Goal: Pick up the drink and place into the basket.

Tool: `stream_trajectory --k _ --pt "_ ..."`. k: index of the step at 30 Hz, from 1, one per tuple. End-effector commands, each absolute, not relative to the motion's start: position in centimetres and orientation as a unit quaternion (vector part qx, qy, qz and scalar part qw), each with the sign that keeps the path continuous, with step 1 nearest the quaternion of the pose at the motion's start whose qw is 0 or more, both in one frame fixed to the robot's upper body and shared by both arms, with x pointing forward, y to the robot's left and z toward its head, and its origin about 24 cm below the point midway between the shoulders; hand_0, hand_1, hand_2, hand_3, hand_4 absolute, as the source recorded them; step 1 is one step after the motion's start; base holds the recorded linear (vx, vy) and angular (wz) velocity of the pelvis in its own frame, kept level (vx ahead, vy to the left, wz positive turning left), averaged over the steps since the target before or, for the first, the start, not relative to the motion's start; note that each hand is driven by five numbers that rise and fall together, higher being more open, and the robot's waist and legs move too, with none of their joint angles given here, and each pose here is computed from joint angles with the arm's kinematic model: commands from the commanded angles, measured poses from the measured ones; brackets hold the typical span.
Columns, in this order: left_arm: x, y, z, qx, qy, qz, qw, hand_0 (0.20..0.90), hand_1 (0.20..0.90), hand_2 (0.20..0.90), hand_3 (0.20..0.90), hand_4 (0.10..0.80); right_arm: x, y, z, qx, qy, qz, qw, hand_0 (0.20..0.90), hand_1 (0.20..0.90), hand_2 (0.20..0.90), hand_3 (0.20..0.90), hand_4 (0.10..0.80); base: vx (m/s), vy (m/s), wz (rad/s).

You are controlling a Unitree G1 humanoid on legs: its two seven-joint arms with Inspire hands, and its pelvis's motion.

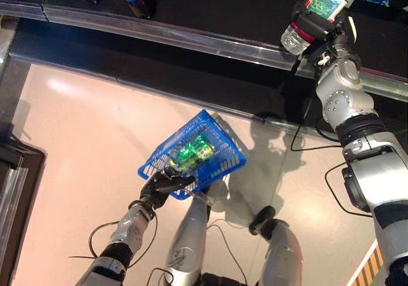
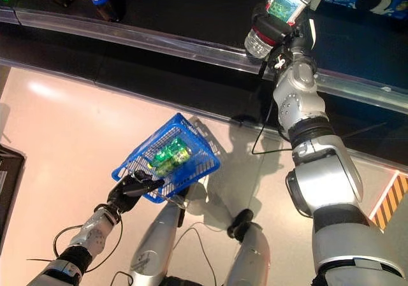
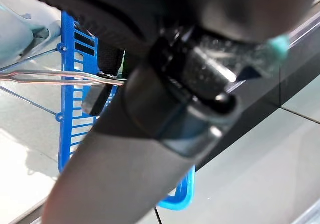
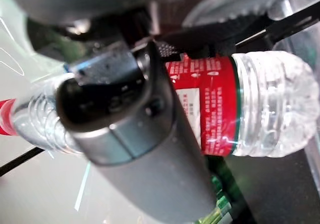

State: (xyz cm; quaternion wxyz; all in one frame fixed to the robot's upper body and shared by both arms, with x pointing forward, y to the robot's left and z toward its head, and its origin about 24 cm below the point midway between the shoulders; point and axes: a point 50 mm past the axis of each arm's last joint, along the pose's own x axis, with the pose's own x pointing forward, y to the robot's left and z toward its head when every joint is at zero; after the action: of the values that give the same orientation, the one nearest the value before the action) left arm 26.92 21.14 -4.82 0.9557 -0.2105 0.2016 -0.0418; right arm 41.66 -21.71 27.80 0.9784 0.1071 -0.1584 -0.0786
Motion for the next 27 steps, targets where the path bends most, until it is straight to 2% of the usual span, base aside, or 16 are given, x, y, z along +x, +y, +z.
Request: stream_trajectory --k 1,14,27 --pt "21.4 25.5 -6.8 -0.136 0.261 -0.061 0.954 0.300 0.300 0.300 0.200 0.100 37.9 -21.2 38.6 0.080 -0.377 0.000 0.923 0.300 0.300 0.300 0.200 0.100 -0.030 -0.004 -0.14" --pt "18.7 27.2 -8.5 -0.109 0.308 -0.040 0.944 0.300 0.300 0.300 0.200 0.100 38.7 -22.8 34.5 0.096 -0.316 0.024 0.943 0.300 0.300 0.300 0.200 0.100 0.090 -0.021 -0.03" --pt "18.5 27.5 -8.6 -0.124 0.304 -0.021 0.944 0.300 0.300 0.300 0.200 0.100 39.2 -21.6 29.8 0.110 -0.253 0.081 0.958 0.300 0.300 0.300 0.200 0.100 0.022 -0.009 0.03"
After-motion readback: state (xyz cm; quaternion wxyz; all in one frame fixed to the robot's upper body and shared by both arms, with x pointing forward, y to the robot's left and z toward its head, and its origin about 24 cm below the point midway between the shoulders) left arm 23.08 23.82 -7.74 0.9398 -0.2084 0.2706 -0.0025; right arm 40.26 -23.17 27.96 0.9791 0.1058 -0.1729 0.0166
